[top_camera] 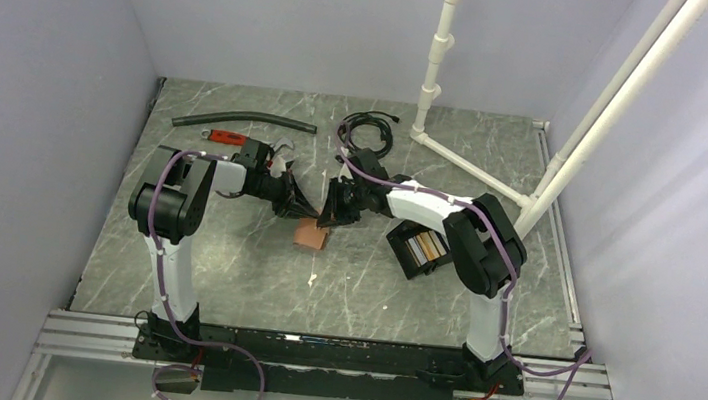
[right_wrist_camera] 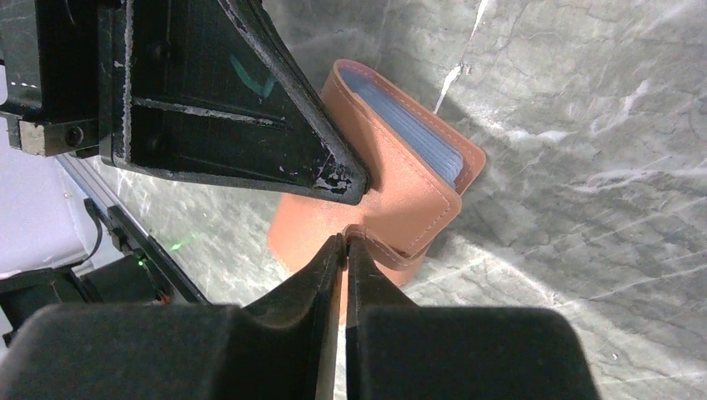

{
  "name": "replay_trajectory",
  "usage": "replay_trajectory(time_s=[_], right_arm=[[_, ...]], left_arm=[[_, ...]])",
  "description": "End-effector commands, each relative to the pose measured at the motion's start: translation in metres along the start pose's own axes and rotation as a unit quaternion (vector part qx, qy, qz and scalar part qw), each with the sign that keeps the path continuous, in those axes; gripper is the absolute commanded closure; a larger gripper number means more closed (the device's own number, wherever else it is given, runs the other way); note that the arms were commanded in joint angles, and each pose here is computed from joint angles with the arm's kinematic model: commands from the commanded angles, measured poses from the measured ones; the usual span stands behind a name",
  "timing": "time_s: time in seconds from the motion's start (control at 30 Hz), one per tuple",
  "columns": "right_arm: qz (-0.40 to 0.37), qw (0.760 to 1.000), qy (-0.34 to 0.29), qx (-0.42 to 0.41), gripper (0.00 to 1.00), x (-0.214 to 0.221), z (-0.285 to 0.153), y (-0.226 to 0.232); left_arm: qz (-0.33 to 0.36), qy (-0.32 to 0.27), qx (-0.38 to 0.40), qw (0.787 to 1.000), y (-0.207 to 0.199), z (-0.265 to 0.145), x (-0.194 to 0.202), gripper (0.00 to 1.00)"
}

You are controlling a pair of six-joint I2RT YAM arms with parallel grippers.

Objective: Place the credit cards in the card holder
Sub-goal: Close the card holder at the center of the board.

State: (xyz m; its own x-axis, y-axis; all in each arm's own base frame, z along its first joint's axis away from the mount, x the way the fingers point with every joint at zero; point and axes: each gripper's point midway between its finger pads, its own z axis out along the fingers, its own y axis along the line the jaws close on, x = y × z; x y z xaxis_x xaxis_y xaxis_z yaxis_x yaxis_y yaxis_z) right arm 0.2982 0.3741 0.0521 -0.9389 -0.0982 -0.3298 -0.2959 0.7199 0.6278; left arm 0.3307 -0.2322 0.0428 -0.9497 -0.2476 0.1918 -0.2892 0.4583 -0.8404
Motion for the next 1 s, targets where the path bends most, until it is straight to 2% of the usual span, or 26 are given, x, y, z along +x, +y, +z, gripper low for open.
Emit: replay_trajectory(time_s=[0.0,0.1,0.4,0.57,0.63,0.73,0.8,0.97], right_arm=[[-0.015,0.999,-0.008,-0.029,0.95,-0.008,0.004,0.013],[-0.011,0.999,-0.004,-0.030,1.00,-0.007,0.005,0.013],[0.061,0.996,-0.003,-0.072,1.00,-0.003,0.009,0.012],[0.073,0.995,-0.013,-0.073,1.00,-0.006,0.010,-0.002],[0.072,0.995,-0.015,-0.060,1.00,-0.006,0.010,-0.009],[0.067,0.996,-0.009,-0.057,1.00,-0.004,0.011,-0.014],[0.067,0.996,-0.009,-0.056,1.00,-0.003,0.012,-0.016],[0.062,0.996,-0.006,-0.066,1.00,-0.004,0.011,-0.013]], left_arm=[[-0.005,-0.003,-0.020,1.000,0.013,0.007,0.002,1.00],[-0.005,-0.002,-0.021,1.000,0.014,0.007,0.003,1.00],[0.004,-0.010,-0.025,1.000,0.009,0.004,0.003,1.00],[0.075,-0.067,-0.045,0.994,-0.024,-0.033,-0.007,0.81],[0.094,-0.090,-0.053,0.990,-0.034,-0.050,-0.007,0.71],[0.103,-0.112,-0.061,0.986,-0.041,-0.067,-0.002,0.61],[0.105,-0.122,-0.079,0.984,-0.033,-0.072,0.002,0.57],[0.099,-0.108,-0.098,0.984,-0.001,-0.063,0.012,0.59]])
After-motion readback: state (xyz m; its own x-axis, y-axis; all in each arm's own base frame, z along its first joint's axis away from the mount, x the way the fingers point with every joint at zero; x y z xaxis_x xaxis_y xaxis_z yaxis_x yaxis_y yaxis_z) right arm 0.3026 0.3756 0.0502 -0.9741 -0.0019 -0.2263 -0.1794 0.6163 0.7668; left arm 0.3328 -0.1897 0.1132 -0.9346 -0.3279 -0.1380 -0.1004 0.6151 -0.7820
